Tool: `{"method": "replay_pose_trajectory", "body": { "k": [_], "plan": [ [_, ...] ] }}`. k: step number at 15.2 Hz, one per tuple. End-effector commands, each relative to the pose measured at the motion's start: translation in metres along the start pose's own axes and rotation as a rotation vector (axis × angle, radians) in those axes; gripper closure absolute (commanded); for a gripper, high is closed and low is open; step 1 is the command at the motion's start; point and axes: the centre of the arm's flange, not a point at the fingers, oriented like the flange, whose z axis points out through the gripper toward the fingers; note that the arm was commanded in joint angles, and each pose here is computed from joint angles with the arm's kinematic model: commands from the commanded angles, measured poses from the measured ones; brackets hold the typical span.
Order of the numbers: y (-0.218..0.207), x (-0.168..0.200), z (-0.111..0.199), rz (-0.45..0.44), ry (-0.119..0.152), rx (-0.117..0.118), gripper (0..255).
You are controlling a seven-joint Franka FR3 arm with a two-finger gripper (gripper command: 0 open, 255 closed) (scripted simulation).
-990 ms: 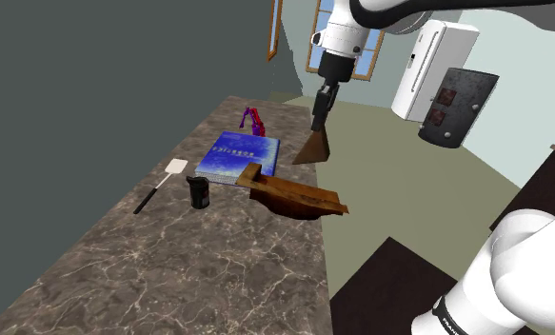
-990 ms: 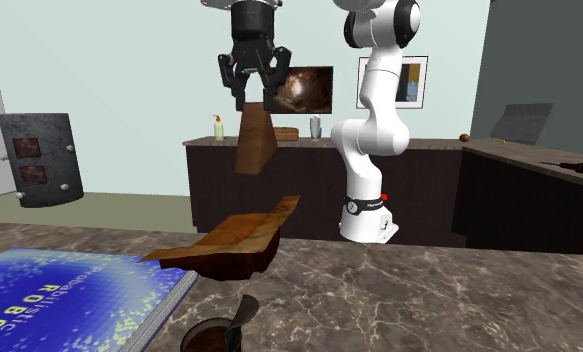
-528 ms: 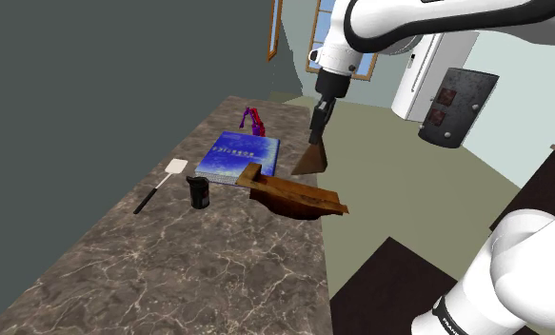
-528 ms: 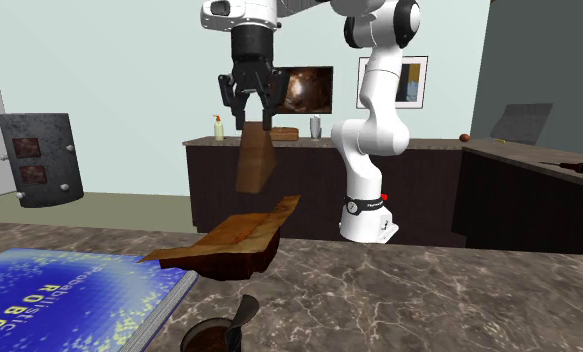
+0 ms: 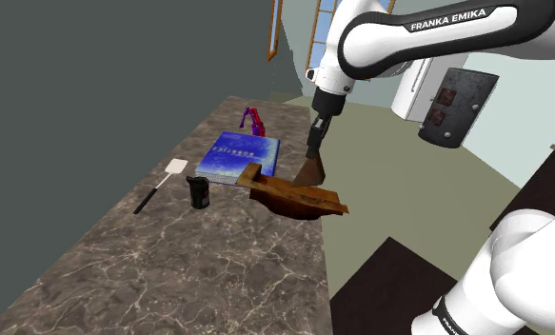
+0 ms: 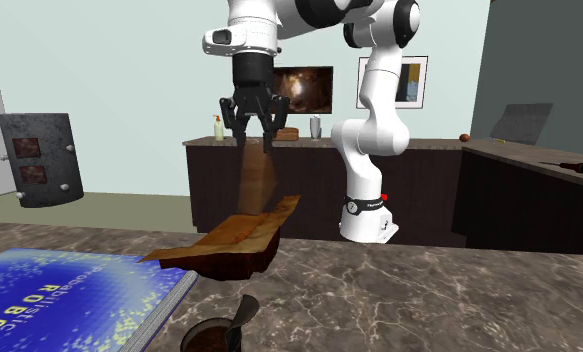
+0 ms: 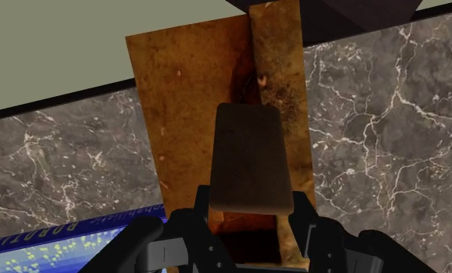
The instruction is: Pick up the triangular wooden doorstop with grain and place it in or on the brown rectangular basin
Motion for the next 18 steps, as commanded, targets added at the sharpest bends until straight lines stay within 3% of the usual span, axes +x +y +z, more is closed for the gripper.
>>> {"method": "replay_pose_trajectory", "body": {
  "k": [1, 5, 13, 14, 18],
  "plan": [
    [0.0, -0.001, 0.011, 0.0, 0.001, 0.0, 255],
    [0.0, -0.003, 0.03, 0.0, 0.001, 0.0, 255],
    [0.0, -0.003, 0.03, 0.0, 0.001, 0.0, 255],
    [0.0, -0.003, 0.03, 0.0, 0.001, 0.0, 0],
    [0.0, -0.003, 0.03, 0.0, 0.001, 0.0, 0]
  ]
}}
